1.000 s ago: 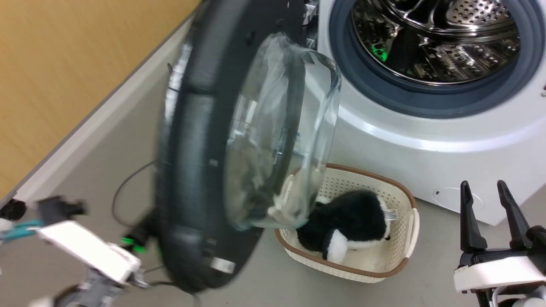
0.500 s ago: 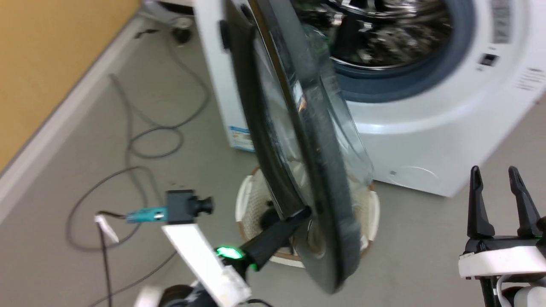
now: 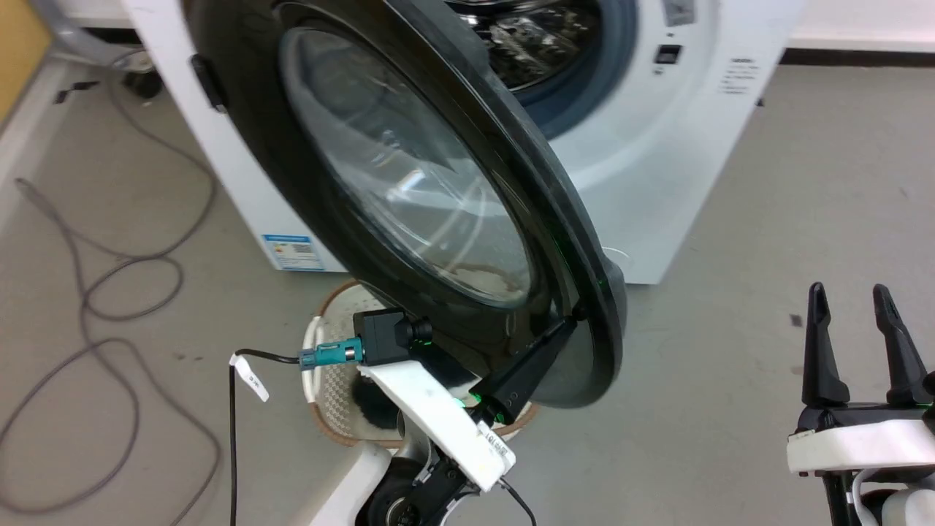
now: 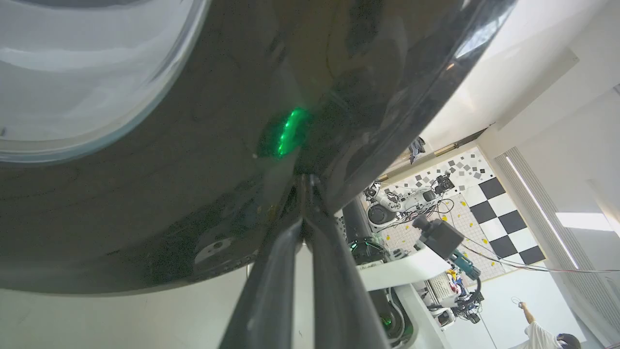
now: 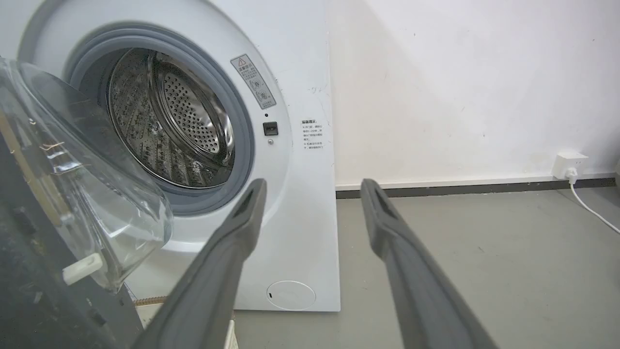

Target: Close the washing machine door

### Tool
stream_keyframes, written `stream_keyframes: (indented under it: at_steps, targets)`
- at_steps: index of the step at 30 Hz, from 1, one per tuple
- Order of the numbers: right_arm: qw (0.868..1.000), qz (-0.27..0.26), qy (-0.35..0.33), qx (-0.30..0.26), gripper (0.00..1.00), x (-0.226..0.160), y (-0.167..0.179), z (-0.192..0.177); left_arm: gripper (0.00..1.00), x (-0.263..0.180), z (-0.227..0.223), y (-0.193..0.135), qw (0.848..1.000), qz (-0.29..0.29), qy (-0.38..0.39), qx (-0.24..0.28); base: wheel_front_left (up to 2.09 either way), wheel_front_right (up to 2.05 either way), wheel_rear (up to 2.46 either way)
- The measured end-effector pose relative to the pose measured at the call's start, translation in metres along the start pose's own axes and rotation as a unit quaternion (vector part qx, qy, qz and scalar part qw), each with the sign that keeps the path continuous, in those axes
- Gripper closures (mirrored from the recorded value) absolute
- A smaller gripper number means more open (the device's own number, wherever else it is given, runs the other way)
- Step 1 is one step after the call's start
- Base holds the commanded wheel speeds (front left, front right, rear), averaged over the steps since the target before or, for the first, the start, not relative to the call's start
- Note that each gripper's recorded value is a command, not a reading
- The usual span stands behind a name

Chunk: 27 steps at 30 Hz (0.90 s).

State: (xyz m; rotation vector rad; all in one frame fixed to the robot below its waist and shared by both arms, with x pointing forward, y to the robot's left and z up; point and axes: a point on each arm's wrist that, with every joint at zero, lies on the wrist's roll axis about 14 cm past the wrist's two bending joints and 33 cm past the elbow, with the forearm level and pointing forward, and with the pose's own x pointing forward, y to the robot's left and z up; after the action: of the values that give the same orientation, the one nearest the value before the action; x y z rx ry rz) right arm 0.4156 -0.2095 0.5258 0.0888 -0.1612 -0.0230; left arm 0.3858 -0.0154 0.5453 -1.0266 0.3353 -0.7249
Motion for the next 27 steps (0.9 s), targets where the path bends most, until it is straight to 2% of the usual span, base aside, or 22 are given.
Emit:
stream_keyframes:
  at_steps: [3,8,12,15,17,18,20,21,24,25,27]
  targets:
    - [1.0,-0.011,0.0,-0.001,0.0,-0.004,-0.008,0.001,1.0,0.006,-0.004,0.006,1.0,0.004,-0.001,0.0,0.0,0.0,0.0]
    - [1.0,-0.014,-0.007,0.006,0.0,-0.007,-0.009,0.007,1.0,0.002,-0.005,0.011,0.999,0.012,-0.009,0.031,0.0,0.0,0.0]
    - [1.0,-0.012,-0.02,0.005,0.0,-0.008,-0.008,0.017,1.0,-0.008,0.011,0.003,0.997,0.002,-0.05,0.058,0.0,0.0,0.0]
    - [0.999,-0.01,-0.032,0.005,0.0,-0.008,-0.006,0.025,1.0,-0.016,0.036,-0.009,0.989,-0.016,-0.086,0.117,0.0,0.0,0.0]
    - [0.999,-0.006,-0.043,0.005,0.0,-0.006,-0.004,0.033,1.0,-0.024,0.059,-0.01,0.979,-0.013,-0.112,0.172,0.0,0.0,0.0]
    - [0.999,-0.004,-0.048,0.004,0.0,-0.006,-0.002,0.036,1.0,-0.029,0.07,-0.007,0.97,-0.004,-0.122,0.208,0.0,0.0,0.0]
    - [0.998,0.001,-0.061,0.003,0.0,-0.004,0.001,0.045,1.0,-0.041,0.1,0.005,0.944,0.044,-0.15,0.291,0.0,0.0,0.0]
    - [0.998,0.005,-0.067,0.002,0.0,-0.003,0.004,0.049,1.0,-0.048,0.116,0.009,0.926,0.072,-0.168,0.331,0.0,0.0,0.0]
    - [0.996,0.015,-0.086,0.001,0.0,0.001,0.011,0.061,1.0,-0.07,0.164,0.003,0.858,0.138,-0.237,0.434,0.0,0.0,0.0]
    - [0.995,0.019,-0.094,0.001,0.0,0.003,0.014,0.066,1.0,-0.08,0.18,-0.002,0.834,0.162,-0.268,0.455,0.0,0.0,0.0]
    - [0.993,0.028,-0.111,0.0,0.0,0.007,0.021,0.077,1.0,-0.1,0.198,-0.009,0.804,0.193,-0.317,0.465,0.0,0.0,0.0]
